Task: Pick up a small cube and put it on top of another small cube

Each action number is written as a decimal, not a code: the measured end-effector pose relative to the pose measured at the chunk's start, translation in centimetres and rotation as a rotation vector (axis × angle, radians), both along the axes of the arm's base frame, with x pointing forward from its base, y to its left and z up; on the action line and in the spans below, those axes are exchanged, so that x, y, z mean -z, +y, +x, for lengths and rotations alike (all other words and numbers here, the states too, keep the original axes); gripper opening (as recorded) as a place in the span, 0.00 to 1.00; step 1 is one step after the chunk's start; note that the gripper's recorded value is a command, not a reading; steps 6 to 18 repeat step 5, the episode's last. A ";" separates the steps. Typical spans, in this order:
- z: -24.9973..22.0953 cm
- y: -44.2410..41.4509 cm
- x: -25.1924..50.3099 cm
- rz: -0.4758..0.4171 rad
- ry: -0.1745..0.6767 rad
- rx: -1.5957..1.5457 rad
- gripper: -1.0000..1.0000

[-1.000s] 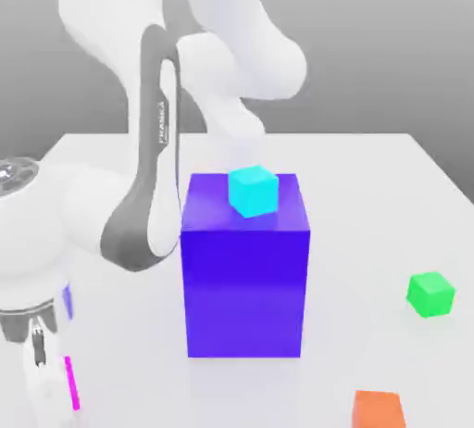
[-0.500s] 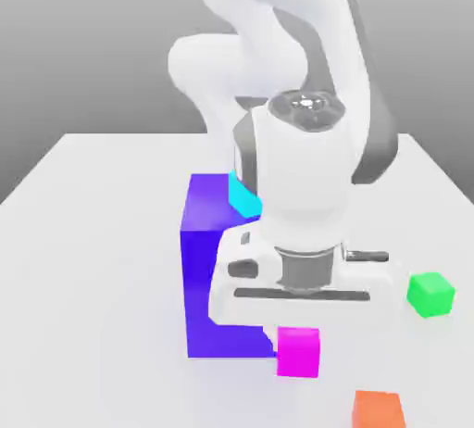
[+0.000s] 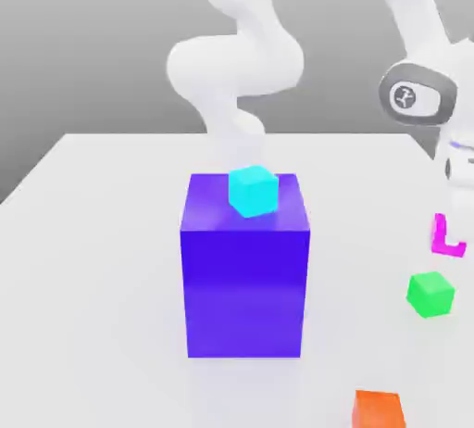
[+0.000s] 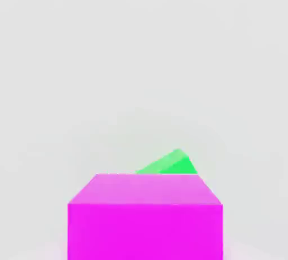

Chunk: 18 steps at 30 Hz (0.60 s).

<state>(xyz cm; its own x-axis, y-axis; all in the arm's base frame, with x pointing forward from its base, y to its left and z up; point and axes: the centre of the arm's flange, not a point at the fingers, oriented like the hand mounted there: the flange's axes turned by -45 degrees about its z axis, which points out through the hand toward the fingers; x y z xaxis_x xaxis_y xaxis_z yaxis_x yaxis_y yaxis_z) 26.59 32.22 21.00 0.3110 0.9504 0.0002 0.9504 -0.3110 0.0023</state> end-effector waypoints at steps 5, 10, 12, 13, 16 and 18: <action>0.0 -0.3 2.9 0.000 0.001 0.003 1.00; 0.0 -0.3 2.9 0.000 0.001 0.003 1.00; 0.0 -0.3 2.9 0.000 0.001 0.003 1.00; 0.0 -0.3 2.9 0.000 0.001 0.003 1.00; 0.0 -0.3 2.9 0.000 0.001 0.003 1.00; 0.0 -0.3 2.9 0.000 0.001 0.003 1.00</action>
